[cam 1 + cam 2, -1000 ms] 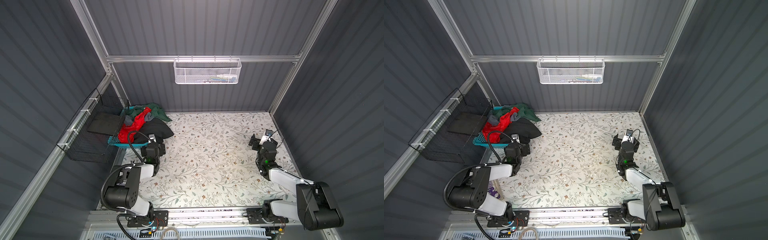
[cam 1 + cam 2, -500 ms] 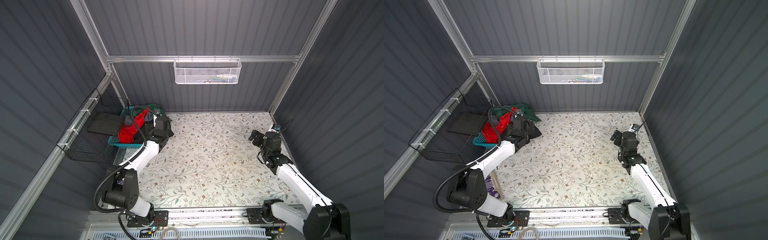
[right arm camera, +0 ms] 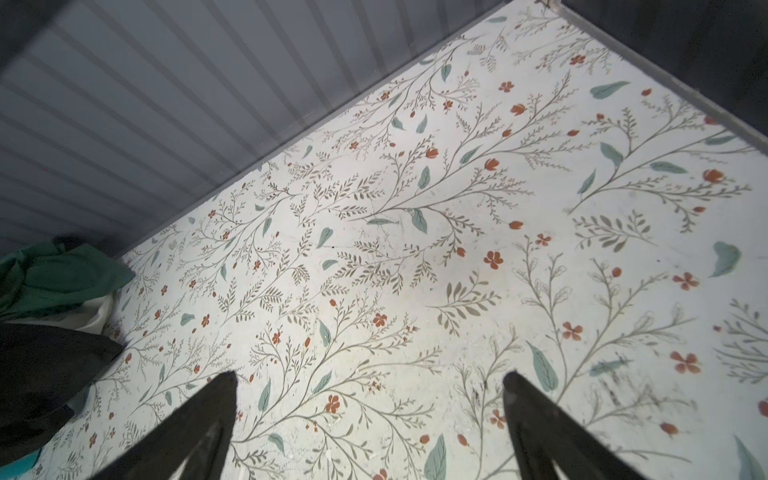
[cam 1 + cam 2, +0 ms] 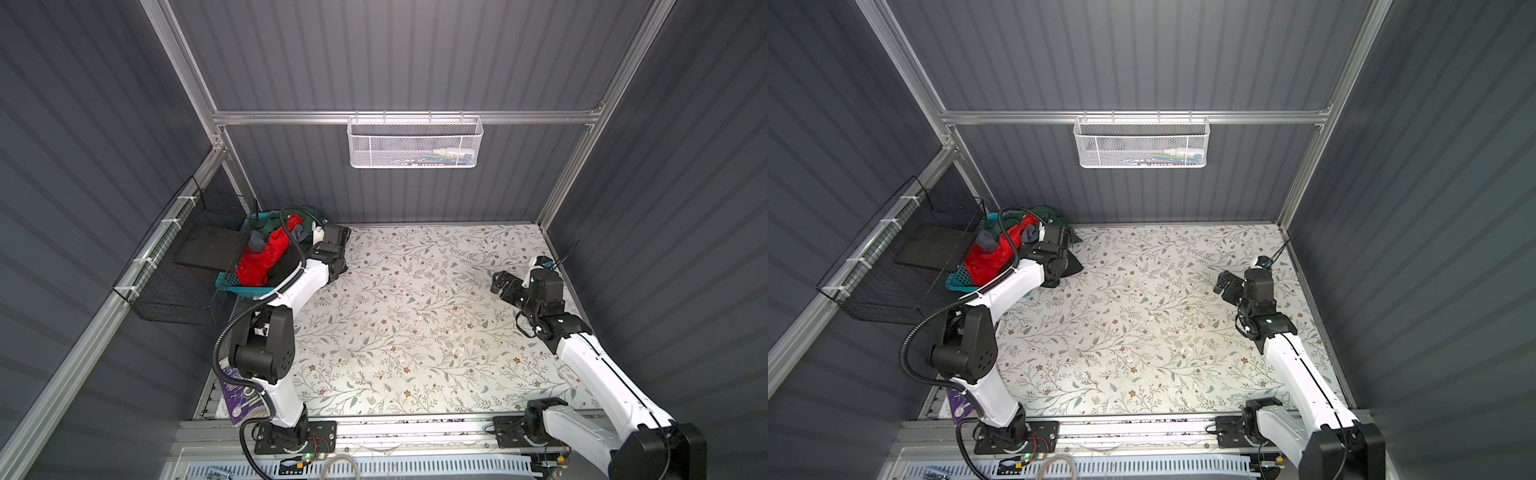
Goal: Fold and stack the t-shirts
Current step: 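Reach the left gripper into the teal basket toward the red shirt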
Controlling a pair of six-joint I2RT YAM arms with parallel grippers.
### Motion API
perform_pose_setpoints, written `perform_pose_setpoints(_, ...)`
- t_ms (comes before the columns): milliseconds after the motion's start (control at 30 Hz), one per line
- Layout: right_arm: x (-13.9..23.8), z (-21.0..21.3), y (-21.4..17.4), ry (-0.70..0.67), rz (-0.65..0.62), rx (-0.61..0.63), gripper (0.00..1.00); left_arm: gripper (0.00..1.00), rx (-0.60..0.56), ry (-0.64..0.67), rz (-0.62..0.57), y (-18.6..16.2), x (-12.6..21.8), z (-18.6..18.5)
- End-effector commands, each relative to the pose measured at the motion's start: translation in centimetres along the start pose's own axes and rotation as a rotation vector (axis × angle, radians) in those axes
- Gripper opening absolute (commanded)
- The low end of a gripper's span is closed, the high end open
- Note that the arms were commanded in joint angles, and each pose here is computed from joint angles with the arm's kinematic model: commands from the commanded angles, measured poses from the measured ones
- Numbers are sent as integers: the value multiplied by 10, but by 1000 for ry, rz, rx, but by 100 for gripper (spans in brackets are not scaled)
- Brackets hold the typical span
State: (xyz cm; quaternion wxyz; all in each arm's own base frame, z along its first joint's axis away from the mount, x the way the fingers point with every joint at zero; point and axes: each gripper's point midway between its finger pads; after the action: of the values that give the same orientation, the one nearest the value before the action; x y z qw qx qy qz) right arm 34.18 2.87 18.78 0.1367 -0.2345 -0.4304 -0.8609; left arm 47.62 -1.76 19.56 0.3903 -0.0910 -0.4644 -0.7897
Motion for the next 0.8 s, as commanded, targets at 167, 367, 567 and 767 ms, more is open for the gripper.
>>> perform_pose_setpoints(167, 1, -1, -12, 1, 58, 8, 99, 86, 50, 68, 20, 21, -7, 35)
perform_pose_setpoints(367, 3, -3, -19, 8, 80, 1, 99, 79, 73, 95, 70, 18, -21, 54)
perform_pose_setpoints(567, 6, -4, -21, 23, 73, -5, 99, 74, 54, 142, 96, 20, -33, 64)
perform_pose_setpoints(767, 7, -13, -22, -28, 72, -3, 99, 73, 13, 189, 123, 18, -44, 66)
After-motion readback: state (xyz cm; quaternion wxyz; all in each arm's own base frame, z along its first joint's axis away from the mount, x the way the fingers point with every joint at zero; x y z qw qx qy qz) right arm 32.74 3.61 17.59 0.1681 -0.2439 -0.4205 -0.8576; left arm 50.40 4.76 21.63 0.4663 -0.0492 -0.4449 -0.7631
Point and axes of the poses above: each gripper's point midway between its finger pads, its own x axis back along the fingers, its own z axis along the line the jaws close on, y = z × x, and after that the axes turned 9 degrees about -x, right-handed
